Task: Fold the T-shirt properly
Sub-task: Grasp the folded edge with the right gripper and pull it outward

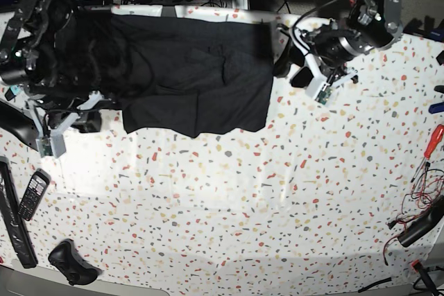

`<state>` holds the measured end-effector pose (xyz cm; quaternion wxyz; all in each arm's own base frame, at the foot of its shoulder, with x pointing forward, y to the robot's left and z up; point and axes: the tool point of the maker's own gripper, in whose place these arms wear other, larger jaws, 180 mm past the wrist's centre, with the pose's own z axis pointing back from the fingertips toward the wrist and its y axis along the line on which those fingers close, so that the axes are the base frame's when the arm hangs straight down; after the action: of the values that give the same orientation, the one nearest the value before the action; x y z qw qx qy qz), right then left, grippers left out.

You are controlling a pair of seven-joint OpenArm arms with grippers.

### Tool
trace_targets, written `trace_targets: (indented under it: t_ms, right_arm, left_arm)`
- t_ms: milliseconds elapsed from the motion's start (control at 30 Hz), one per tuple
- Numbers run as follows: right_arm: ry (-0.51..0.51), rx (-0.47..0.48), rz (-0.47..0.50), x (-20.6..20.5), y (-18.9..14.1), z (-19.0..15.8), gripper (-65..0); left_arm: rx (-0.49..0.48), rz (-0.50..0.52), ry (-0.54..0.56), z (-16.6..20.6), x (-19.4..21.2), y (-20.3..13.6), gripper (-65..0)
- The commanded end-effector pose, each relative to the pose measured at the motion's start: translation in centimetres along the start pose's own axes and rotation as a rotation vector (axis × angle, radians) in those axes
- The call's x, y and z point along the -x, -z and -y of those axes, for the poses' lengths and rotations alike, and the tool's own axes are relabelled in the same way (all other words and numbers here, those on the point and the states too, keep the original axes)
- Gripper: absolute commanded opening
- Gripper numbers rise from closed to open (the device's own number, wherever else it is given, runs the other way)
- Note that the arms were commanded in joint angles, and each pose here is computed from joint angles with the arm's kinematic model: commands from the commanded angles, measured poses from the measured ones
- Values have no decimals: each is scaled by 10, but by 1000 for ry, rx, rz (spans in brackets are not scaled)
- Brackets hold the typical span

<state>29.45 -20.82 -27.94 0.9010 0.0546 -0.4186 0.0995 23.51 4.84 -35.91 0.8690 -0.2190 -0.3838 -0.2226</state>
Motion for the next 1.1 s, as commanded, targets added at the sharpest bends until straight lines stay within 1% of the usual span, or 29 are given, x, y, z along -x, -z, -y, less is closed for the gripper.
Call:
trace_targets:
  t_ms: [0,67,100,167,267,300,433,567,633,733,833,967,1067]
  right_arm:
    - [-24,-56,73,-19,-5,-11,-567]
    - [-22,-159,113,-26,-5,-32,-567]
    - [-31,-191,119,-27,-5,-40,-565]
    - [-61,-233,108,-26,-1,-54,-528]
    - [-144,-285,65,-17,7,-79,-438]
    - [-175,-301,47,-14,10,-88,-426]
    - [-300,-351,-30,4,21,-124,-425]
    - [-427,-343,-98,21,29,-144,-425]
    - [-455,-340,-117,26,31,-149,-425]
    - [-476,-345,-127,30,32,-155,-425]
    - [-474,-345,-139,33,33,-154,-425]
    - [-465,-316,-205,49,46,-142,-425]
    - [-447,-303,-219,51,58,-136,-425]
  left_arm:
    - [3,50,10,0,-14,-3,-405]
    - [3,50,10,0,-14,-3,-405]
    - [3,50,10,0,-14,-3,-405]
    - [3,50,10,0,-14,-3,-405]
    - [3,50,10,0,-14,-3,-405]
    - [3,50,10,0,-14,-3,-405]
    - [3,49,10,0,-14,-3,-405]
    - [3,39,10,0,-12,-3,-405]
    - [3,30,10,0,-10,-2,-405]
    - [5,17,8,1,-8,-2,-405]
    - [5,12,8,1,-7,-2,-405]
    - [5,13,8,1,-7,-2,-405]
    - [5,14,7,1,-7,-2,-405]
